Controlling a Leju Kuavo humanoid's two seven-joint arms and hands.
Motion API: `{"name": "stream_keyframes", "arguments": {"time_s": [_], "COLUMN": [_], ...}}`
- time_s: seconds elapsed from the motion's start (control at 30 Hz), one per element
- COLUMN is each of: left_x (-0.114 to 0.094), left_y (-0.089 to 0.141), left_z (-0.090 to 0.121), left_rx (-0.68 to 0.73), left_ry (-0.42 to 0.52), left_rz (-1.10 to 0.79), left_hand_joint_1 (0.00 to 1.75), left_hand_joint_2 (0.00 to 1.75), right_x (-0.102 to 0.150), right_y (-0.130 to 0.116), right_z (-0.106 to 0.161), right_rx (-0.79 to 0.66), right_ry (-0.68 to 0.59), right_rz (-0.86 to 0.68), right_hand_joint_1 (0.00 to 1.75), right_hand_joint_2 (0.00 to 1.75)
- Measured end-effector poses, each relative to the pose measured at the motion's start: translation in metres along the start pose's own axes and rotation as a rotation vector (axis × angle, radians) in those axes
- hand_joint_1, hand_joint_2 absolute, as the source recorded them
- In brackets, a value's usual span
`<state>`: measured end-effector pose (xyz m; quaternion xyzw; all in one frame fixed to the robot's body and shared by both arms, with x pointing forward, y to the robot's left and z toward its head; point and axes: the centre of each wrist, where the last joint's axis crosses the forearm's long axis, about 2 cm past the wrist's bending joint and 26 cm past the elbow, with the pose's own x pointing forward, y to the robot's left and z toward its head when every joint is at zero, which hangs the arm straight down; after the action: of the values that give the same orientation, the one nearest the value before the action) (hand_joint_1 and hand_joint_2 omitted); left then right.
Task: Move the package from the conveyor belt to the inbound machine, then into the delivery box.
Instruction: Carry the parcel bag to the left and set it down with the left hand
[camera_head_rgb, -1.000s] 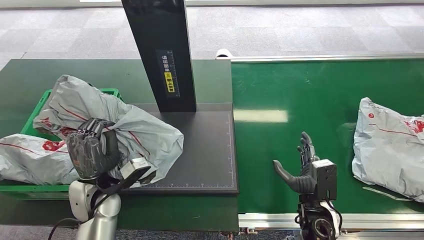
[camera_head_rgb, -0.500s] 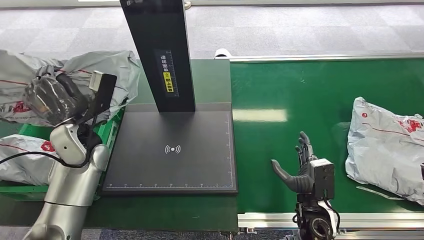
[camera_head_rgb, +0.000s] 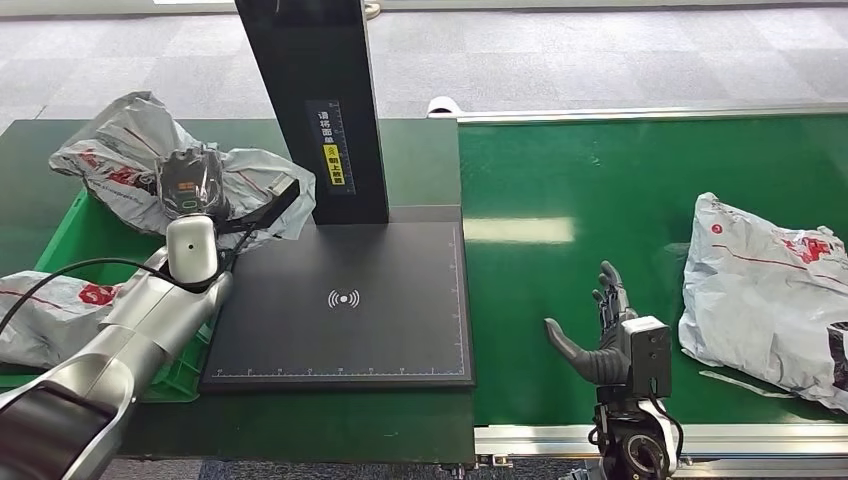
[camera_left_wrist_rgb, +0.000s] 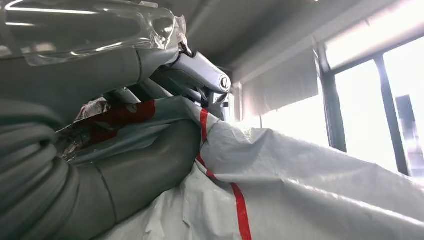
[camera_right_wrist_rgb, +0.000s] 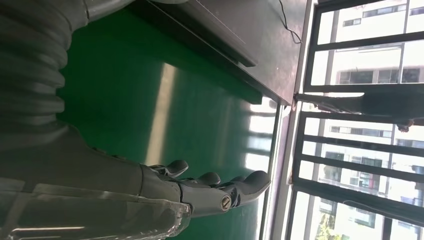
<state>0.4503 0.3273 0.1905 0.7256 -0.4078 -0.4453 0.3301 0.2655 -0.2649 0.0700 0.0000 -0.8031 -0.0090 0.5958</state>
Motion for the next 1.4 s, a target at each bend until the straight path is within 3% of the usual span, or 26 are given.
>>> {"name": "stream_keyframes", "arguments": {"time_s": [0.1, 0.27, 0.5, 0.73, 0.9, 1.03, 1.07, 1.1, 1.2, 1.23, 1.4], "left_x": [-0.005, -0.015, -0.031, -0.053, -0.06, -0.063, -0.063, -0.063, -0.065, -0.066, -0.069], "left_y": [-0.013, -0.02, -0.026, -0.034, -0.039, -0.046, -0.048, -0.049, -0.054, -0.055, -0.058], "left_z": [0.002, 0.0, -0.004, -0.002, 0.001, 0.004, 0.006, 0.007, 0.01, 0.011, 0.013], "left_rx": [-0.197, -0.405, -0.454, -0.41, -0.451, -0.635, -0.693, -0.74, -0.836, -0.859, -0.86], "left_ry": [-0.021, 0.105, 0.289, 0.458, 0.504, 0.488, 0.477, 0.468, 0.455, 0.454, 0.475], "left_rz": [-0.057, 0.018, 0.197, 0.489, 0.585, 0.739, 0.792, 0.844, 0.983, 1.022, 1.08], "left_hand_joint_1": [1.75, 1.75, 1.75, 1.75, 1.75, 1.71, 1.63, 1.37, 0.21, 0.03, 0.0], "left_hand_joint_2": [1.75, 1.75, 1.75, 1.75, 1.75, 1.75, 1.75, 1.75, 1.75, 1.75, 1.75], "right_x": [0.001, 0.0, -0.001, -0.001, -0.001, -0.001, -0.001, -0.001, -0.001, -0.001, 0.0], "right_y": [0.0, 0.002, 0.005, 0.006, 0.007, 0.007, 0.008, 0.008, 0.008, 0.008, 0.01], "right_z": [-0.005, -0.008, -0.008, -0.005, -0.005, -0.005, -0.006, -0.006, -0.007, -0.008, -0.012], "right_rx": [0.013, 0.034, 0.047, 0.044, 0.045, 0.047, 0.048, 0.048, 0.051, 0.052, 0.059], "right_ry": [-0.008, -0.007, 0.003, 0.021, 0.024, 0.025, 0.025, 0.025, 0.024, 0.024, 0.019], "right_rz": [-0.002, 0.004, 0.015, 0.015, 0.014, 0.013, 0.013, 0.013, 0.012, 0.012, 0.01], "right_hand_joint_1": [0.0, 0.0, 0.0, 0.0, 0.0, 0.0, 0.0, 0.0, 0.0, 0.0, 0.0], "right_hand_joint_2": [1.75, 1.75, 1.75, 1.75, 1.75, 1.75, 1.75, 1.75, 1.75, 1.75, 1.75]}}
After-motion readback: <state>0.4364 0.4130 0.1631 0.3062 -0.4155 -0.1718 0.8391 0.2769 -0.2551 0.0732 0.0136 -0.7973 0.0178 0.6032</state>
